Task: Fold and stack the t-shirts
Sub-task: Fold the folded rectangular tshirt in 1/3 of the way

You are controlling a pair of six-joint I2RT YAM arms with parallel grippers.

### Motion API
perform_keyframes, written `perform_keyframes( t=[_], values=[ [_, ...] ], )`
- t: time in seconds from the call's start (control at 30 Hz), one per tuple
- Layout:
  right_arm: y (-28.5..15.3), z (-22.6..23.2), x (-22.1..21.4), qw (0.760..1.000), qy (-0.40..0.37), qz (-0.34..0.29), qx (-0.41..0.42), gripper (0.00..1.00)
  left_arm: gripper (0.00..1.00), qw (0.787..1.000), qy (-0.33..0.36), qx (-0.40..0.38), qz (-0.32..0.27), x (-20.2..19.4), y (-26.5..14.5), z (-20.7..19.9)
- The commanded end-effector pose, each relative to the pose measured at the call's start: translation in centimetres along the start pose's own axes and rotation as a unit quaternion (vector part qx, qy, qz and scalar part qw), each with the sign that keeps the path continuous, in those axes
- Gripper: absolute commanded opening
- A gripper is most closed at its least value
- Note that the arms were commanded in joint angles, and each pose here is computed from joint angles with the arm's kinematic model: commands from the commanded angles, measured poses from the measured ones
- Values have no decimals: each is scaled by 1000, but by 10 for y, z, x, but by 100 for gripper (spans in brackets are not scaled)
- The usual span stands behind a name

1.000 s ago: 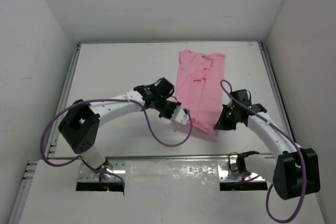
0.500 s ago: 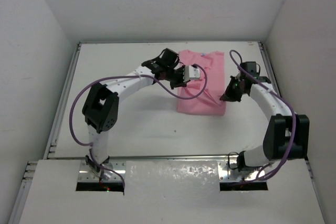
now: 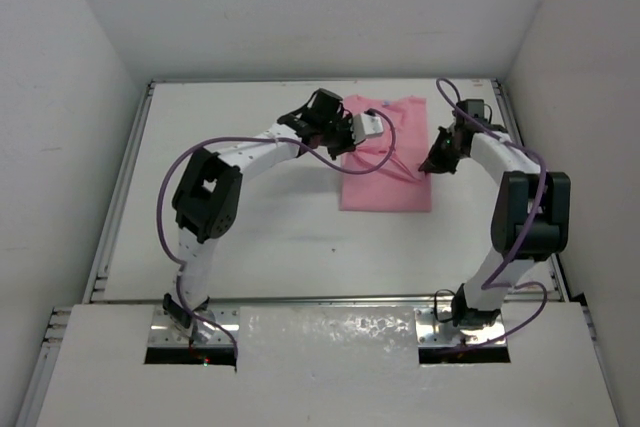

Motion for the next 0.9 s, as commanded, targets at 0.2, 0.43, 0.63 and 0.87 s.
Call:
perform_keyframes(
  t=[0.2,0.43,0.63,0.87],
  values=[
    [28,0,38,1000,9,-26,1,0,0,998,-22,61,0,-16,18,32],
    [54,-21,53,998,41,-30,-23,34,25,994,-52,93,25,-42,40,39],
    [65,-34,84,996,79,-43,-25,37,43,983,-105,151,18,-40,36,64],
    [37,-18,107,997,3,-83,7,28,46,964,-176,197,10,-29,22,94]
  ],
)
Point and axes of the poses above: each gripper's point midway between its finger pads, its own y axis out along the fingers, its own z axis along the line the jaws close on, x = y × z, the point moved 5 cm from there along -y, back along the fingers, and after that the axes turned 1 degree about -y, right-handed, at the moved point
